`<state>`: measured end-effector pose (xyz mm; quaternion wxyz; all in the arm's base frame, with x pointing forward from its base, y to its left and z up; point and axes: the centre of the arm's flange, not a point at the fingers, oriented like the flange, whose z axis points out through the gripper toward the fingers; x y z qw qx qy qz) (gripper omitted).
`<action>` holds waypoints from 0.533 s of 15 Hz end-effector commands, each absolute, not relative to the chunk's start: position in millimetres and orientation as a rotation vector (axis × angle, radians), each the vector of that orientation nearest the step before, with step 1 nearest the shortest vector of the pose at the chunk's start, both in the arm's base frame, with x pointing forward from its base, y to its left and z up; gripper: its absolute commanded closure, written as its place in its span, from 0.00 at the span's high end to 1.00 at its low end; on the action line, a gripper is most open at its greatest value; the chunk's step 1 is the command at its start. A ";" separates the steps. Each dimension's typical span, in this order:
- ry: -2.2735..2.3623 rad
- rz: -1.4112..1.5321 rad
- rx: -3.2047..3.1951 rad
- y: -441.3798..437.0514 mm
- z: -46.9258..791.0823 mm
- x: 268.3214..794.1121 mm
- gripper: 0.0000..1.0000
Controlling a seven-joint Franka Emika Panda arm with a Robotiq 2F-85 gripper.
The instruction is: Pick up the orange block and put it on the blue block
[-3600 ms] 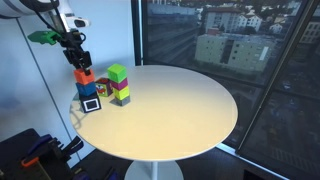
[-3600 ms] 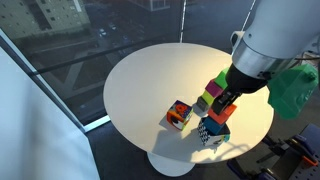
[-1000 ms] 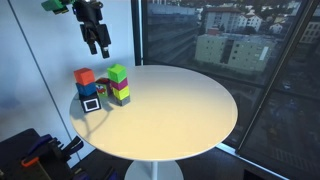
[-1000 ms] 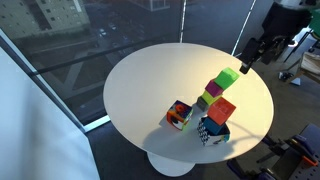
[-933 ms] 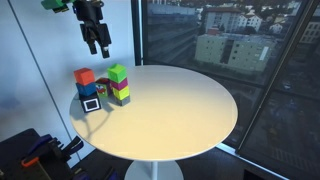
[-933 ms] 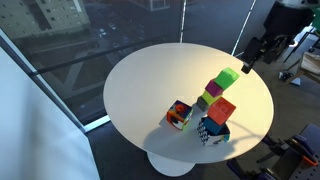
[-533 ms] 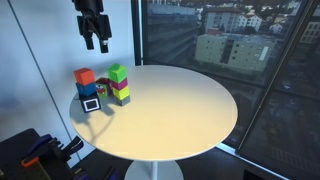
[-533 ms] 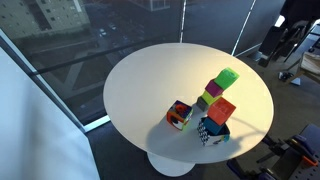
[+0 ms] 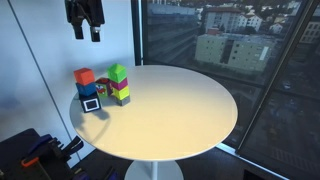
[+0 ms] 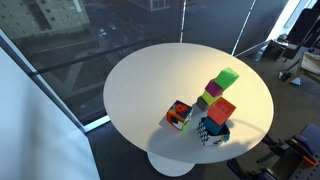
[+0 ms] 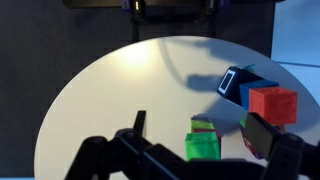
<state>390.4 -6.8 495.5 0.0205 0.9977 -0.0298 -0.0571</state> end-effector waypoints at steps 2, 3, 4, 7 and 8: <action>-0.091 -0.106 3.117 -14.9 525.2 374.9 1.00; -0.095 -0.085 3.120 -15.4 528.8 372.8 1.00; -0.097 -0.062 3.124 -15.6 532.0 370.6 1.00; -0.096 -0.029 3.127 -15.6 539.4 366.7 1.00; -0.112 -0.046 3.108 -11.7 530.1 372.9 1.00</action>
